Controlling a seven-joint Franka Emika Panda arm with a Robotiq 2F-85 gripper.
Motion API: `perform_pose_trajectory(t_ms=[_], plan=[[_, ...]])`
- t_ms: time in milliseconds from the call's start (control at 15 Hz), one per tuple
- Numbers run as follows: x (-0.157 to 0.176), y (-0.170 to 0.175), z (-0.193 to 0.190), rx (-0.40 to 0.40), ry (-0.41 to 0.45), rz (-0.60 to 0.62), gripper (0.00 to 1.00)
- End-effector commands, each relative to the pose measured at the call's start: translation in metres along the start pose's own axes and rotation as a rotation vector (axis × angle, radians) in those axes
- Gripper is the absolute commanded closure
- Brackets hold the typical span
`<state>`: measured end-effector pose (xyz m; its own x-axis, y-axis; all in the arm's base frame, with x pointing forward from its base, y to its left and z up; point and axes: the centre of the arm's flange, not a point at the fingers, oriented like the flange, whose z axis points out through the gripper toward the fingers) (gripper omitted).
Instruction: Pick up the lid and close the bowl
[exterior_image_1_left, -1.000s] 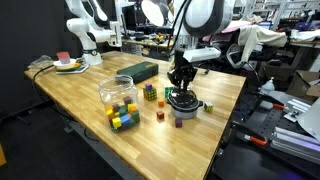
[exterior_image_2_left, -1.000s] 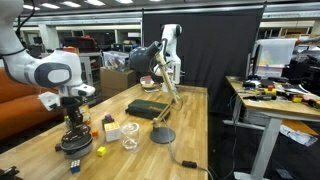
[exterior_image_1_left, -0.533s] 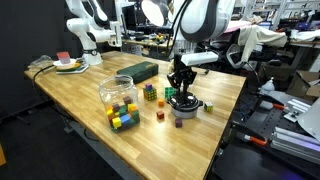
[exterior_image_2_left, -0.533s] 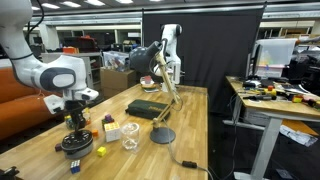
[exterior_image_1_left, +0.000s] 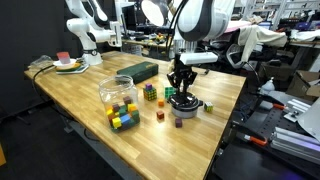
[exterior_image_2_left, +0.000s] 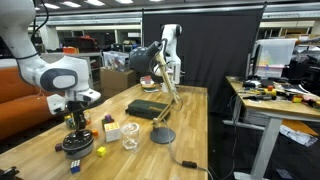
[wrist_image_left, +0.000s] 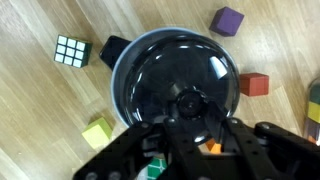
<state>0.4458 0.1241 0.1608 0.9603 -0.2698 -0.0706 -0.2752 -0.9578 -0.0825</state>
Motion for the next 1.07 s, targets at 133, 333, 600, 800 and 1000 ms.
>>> perform_pose_trajectory(t_ms=[133,333,600,800,1000], plan=[[-0.019,0.010,-0.006,0.037,0.012,0.019,0.92],[-0.028,0.014,-0.010,0.042,0.022,0.028,0.92],[-0.033,0.020,-0.016,0.043,0.041,0.029,0.92],[-0.032,0.022,-0.015,0.042,0.042,0.026,0.92],[-0.028,0.019,-0.010,0.045,0.043,0.018,0.92]])
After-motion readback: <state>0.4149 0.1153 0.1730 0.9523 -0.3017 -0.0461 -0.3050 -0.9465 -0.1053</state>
